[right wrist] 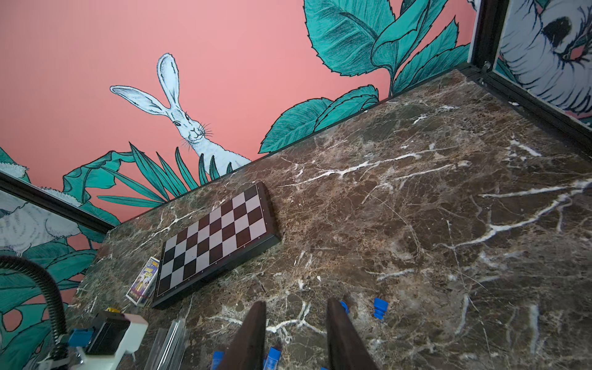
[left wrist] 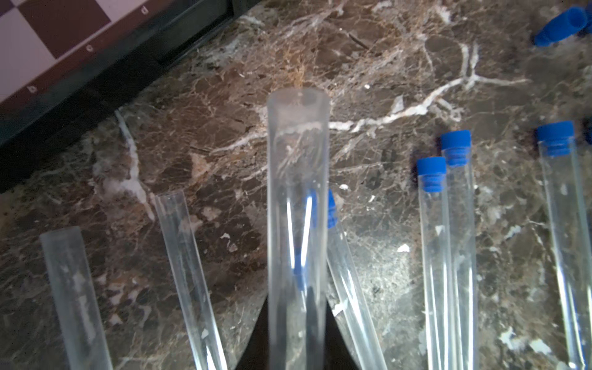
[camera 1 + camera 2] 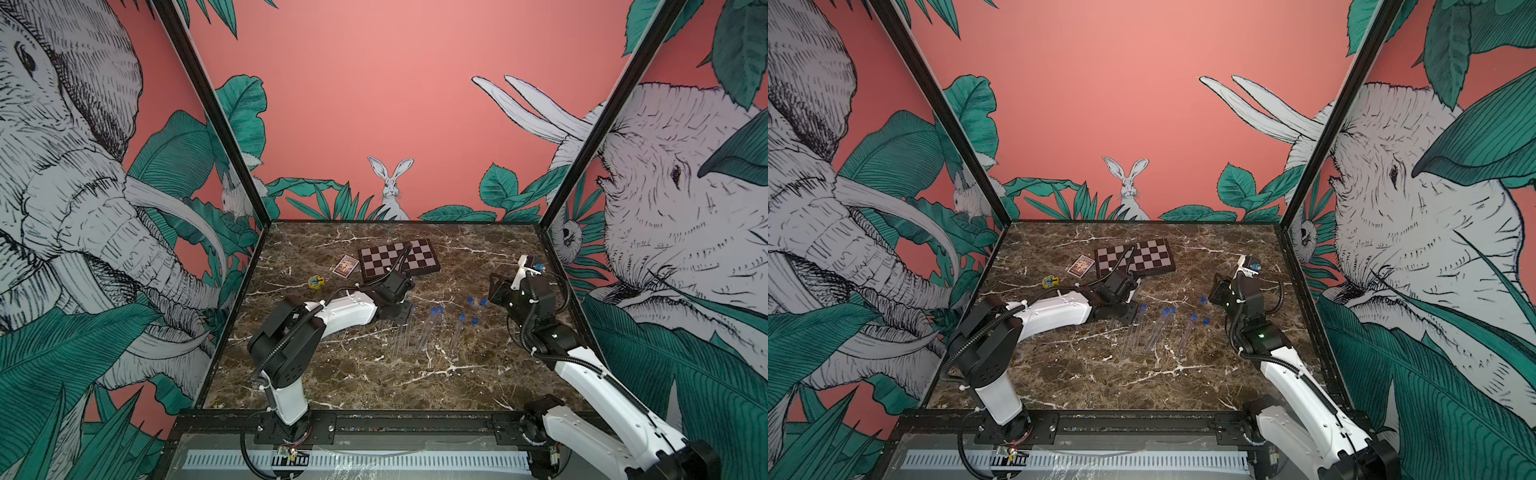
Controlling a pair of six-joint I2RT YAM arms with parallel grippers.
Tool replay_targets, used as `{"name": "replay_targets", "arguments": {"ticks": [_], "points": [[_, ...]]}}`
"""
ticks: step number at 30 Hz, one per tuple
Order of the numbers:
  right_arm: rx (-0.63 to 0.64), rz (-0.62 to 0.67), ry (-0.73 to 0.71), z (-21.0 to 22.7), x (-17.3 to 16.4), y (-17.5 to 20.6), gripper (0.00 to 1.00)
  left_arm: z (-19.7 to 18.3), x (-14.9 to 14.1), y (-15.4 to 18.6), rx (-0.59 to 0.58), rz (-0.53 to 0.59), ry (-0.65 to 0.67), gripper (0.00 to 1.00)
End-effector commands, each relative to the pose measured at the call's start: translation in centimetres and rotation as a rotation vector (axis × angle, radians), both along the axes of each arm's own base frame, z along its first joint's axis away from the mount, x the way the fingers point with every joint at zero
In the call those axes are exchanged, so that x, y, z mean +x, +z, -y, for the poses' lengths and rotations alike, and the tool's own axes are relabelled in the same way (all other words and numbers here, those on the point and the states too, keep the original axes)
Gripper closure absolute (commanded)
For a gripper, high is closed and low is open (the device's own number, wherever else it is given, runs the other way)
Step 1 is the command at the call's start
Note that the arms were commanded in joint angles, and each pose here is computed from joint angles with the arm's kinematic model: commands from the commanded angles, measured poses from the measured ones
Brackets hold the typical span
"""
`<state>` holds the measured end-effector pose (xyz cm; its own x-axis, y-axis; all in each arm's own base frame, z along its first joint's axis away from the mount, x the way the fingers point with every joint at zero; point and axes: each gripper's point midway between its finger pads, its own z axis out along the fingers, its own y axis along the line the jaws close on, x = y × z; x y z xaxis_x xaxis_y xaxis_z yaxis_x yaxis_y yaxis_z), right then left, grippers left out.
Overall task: Remove stoppers from test tubes
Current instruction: Place the stopper at the center of the board, then place the test tube at the center of the board.
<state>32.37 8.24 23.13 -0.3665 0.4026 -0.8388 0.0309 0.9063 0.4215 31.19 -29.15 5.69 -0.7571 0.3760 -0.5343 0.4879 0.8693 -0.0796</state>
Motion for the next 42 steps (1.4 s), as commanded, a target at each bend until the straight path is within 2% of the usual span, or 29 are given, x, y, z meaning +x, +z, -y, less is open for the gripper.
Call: {"name": "replay_targets", "arguments": {"ticks": [1,9,23,31,34,37,42], "points": [[-0.005,-0.002,-0.006,0.4,-0.7,-0.1,0.68,-1.3,0.8,0.1,0.040,0.030,0.077,1.00],[-0.001,0.007,0.001,0.5,-1.3,0.5,0.68,-2.0,0.9,-1.9,0.091,0.007,0.094,1.00],[0.002,0.016,0.002,0.6,-1.6,1.1,0.68,-2.7,0.4,-4.0,0.131,-0.034,0.110,0.72],[-0.006,0.027,0.003,0.7,-1.5,1.7,0.68,-3.0,0.3,-4.3,0.144,-0.034,0.120,0.71],[-0.003,0.026,0.007,0.6,-1.5,1.8,0.68,-3.0,0.5,-3.9,0.141,-0.023,0.123,0.71],[0.005,0.023,0.018,0.3,-1.5,1.7,0.68,-2.5,0.9,-2.5,0.108,0.007,0.112,0.65],[0.021,0.007,0.037,-0.2,-1.3,1.3,0.68,-0.6,1.9,2.6,0.018,0.094,0.050,0.60]]}}
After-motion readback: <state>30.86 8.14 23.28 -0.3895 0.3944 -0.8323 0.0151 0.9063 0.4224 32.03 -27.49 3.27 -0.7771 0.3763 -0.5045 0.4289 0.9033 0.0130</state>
